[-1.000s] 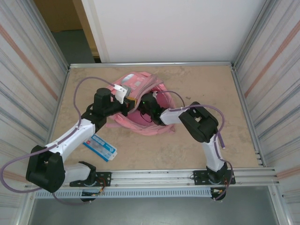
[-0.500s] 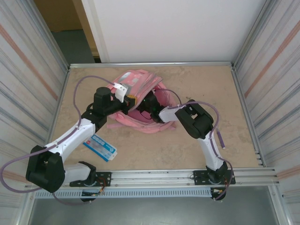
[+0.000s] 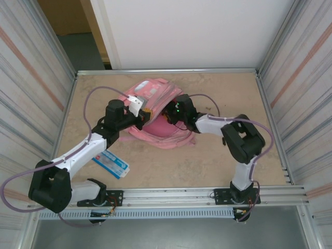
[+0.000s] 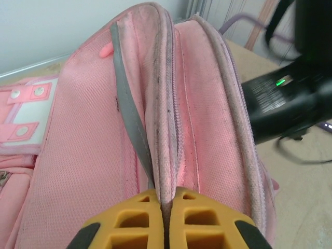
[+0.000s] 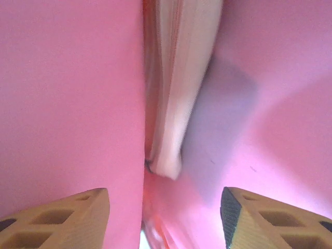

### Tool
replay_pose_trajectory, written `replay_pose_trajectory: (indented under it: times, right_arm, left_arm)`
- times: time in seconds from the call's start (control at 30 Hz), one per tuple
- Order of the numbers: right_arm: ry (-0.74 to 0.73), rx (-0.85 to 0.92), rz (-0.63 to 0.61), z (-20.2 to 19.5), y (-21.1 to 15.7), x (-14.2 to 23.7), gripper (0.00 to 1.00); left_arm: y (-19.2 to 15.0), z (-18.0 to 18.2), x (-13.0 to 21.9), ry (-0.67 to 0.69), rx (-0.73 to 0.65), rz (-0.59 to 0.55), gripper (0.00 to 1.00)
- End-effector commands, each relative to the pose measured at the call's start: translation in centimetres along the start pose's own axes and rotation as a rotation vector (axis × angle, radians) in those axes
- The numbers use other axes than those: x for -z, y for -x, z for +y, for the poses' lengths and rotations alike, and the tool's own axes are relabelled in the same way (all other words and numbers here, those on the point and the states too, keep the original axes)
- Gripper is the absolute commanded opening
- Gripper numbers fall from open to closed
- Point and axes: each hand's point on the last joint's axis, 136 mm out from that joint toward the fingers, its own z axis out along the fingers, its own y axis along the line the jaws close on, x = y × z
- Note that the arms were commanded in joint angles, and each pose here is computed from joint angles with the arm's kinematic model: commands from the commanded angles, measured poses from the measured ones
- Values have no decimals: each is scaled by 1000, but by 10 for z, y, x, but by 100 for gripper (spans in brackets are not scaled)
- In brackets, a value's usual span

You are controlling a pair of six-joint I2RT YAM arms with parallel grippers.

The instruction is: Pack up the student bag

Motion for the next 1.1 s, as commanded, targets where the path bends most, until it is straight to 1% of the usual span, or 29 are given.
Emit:
replay_pose_trajectory:
  times: [0.0, 0.03, 0.1, 0.13, 0.17, 0.23, 0.27, 0.3, 0.33, 0.37, 0.4, 0.47, 0.53, 0.57, 0.63, 0.67, 0.7, 0.73, 0.77, 0.83, 0.9, 0.97, 1.07]
  right_arm:
    - [-117, 82, 16, -25, -3, 41, 59]
    - [-150, 105, 1, -32, 0, 54, 60]
    - [-208, 172, -34, -42, 6, 81, 63]
    - [-235, 194, -54, -45, 7, 96, 65]
    - [-250, 211, -60, -48, 7, 108, 67]
    - [-263, 261, -72, -49, 6, 132, 68]
    - [-274, 290, -81, -49, 5, 143, 68]
    - [-290, 324, -88, -48, 4, 154, 68]
    - [-298, 363, -83, -47, 1, 162, 68]
    - [-293, 402, -70, -43, -2, 168, 68]
    - [-266, 463, -36, -36, -11, 171, 67]
    - [-185, 602, 64, -16, -36, 170, 65]
    - [-155, 701, 180, -4, -65, 161, 64]
    - [-144, 735, 241, 0, -80, 154, 64]
    - [-132, 784, 353, 6, -113, 134, 63]
    - [-125, 792, 403, 8, -131, 122, 63]
    - [-108, 784, 447, 12, -146, 112, 62]
    - [-76, 767, 514, 15, -170, 98, 61]
    - [-59, 756, 551, 16, -184, 90, 60]
    - [-46, 767, 652, 13, -222, 68, 57]
    - [-69, 788, 709, 4, -245, 49, 57]
    - [-74, 798, 762, -2, -263, 31, 56]
    - [-90, 804, 814, -11, -282, 5, 56]
  left_arm:
    - [2, 4, 1, 35, -36, -32, 16]
    - [-4, 6, -1, 57, -23, -16, 27]
    - [-15, 2, -5, 57, -10, 25, 35]
    - [-23, -2, -5, 54, 5, 58, 38]
    - [-26, -4, -4, 57, 22, 80, 38]
    - [-34, -6, 3, 79, 64, 116, 41]
    - [-37, -7, 6, 92, 77, 123, 44]
    - [-41, -5, 11, 132, 96, 141, 51]
    - [-46, -3, 18, 174, 123, 168, 67]
    - [-46, -4, 23, 190, 140, 181, 89]
    - [-50, -8, 29, 193, 158, 209, 99]
    - [-63, -7, 42, 236, 232, 259, 99]
    - [-81, 8, 62, 368, 346, 285, 99]
    - [-89, 15, 72, 432, 419, 295, 99]
    - [-112, 32, 104, 598, 620, 330, 99]
    - [-117, 36, 112, 623, 663, 329, 99]
    - [-123, 38, 118, 619, 689, 337, 99]
    - [-130, 41, 123, 613, 713, 347, 99]
    - [-138, 44, 129, 634, 752, 356, 99]
    - [-162, 56, 149, 717, 903, 387, 99]
    - [-181, 63, 163, 771, 1031, 412, 99]
    - [-202, 68, 178, 878, 1148, 450, 99]
    - [-228, 69, 180, 907, 1302, 512, 99]
